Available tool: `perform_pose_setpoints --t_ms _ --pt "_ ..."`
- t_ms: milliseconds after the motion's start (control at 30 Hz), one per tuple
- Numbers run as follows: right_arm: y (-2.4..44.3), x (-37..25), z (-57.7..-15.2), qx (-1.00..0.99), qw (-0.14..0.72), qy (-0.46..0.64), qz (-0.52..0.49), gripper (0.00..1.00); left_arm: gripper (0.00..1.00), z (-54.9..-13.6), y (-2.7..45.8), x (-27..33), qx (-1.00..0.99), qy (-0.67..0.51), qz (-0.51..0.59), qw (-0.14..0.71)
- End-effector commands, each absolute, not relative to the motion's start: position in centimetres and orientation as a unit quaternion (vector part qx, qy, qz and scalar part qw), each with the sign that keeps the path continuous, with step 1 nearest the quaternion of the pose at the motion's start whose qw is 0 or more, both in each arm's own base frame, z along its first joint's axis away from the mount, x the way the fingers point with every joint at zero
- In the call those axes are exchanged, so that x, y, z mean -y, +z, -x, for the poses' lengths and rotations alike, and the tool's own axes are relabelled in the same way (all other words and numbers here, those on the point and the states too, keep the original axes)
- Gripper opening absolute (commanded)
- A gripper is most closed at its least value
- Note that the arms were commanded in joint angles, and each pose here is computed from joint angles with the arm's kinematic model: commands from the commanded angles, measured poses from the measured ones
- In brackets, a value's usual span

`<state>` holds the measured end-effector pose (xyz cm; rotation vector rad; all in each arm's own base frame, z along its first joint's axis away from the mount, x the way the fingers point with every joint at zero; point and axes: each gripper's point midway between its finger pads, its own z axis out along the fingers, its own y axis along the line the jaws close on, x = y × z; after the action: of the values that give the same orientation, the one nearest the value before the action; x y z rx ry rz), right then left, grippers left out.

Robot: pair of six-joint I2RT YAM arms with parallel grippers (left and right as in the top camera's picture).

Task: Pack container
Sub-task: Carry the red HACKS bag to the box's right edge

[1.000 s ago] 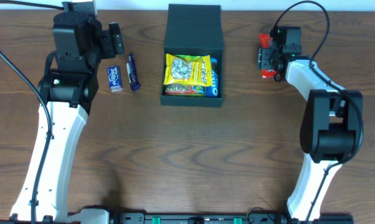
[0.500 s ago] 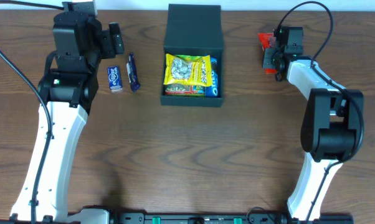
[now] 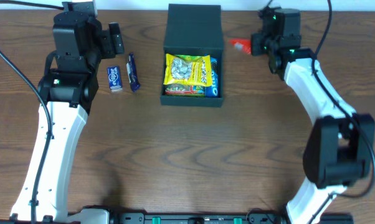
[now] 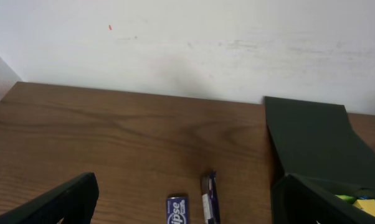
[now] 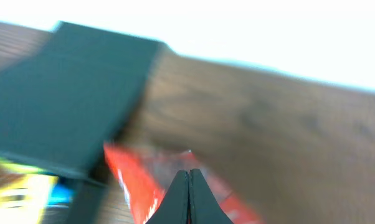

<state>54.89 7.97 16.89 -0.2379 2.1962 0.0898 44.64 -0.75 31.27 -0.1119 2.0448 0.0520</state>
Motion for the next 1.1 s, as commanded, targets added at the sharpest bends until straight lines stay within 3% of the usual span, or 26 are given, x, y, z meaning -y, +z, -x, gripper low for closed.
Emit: perform_pose_setpoints --t_ms 0,167,333,367,400,433,467,533,633,800,1067 --pt "20.0 -12.4 -53.6 -0.858 0.473 0.067 0.191 0.01 0.95 -44.5 32.3 0.4 -0.846 0.026 0.05 0.53" --pt "20.7 -16.7 -51.8 -0.845 0.467 0.11 0.237 0.01 0.95 -44.6 32.7 0.4 -0.842 0.026 0.051 0.536" --pt "19.3 -15.0 -51.7 -0.869 0.446 0.049 0.209 0.01 0.95 -44.7 32.7 0.4 -0.841 0.026 0.051 0.537" --pt "18.9 -14.1 -51.7 -0.876 0.439 0.032 0.196 0.18 0.95 -44.7 32.7 0.4 -0.841 0.026 0.051 0.537" --pt "18.4 -13.2 -51.8 -0.883 0.432 0.016 0.181 0.45 0.95 -44.7 32.7 0.4 -0.841 0.026 0.051 0.537" --pt "18.0 -12.4 -51.8 -0.889 0.426 0.004 0.171 0.54 0.95 -44.7 32.7 0.4 -0.841 0.026 0.051 0.537" --pt "17.8 -12.0 -51.8 -0.891 0.422 0.0 0.167 0.56 0.95 -44.7 32.7 0.4 -0.841 0.026 0.051 0.537" --pt "16.9 -10.8 -52.1 -0.897 0.411 -0.002 0.159 0.75 0.95 -44.7 32.7 0.4 -0.841 0.026 0.051 0.537" --pt "15.1 -10.2 -52.4 -0.905 0.396 0.001 0.156 0.86 0.95 -44.7 32.7 0.4 -0.841 0.026 0.051 0.537" --pt "11.0 -9.5 -52.4 -0.922 0.354 0.018 0.156 0.93 0.95 -44.7 32.7 0.4 -0.841 0.026 0.051 0.537" --pt "4.6 -9.7 -52.0 -0.941 0.297 0.03 0.16 0.8 0.95 -44.7 32.7 0.4 -0.841 0.026 0.051 0.537"
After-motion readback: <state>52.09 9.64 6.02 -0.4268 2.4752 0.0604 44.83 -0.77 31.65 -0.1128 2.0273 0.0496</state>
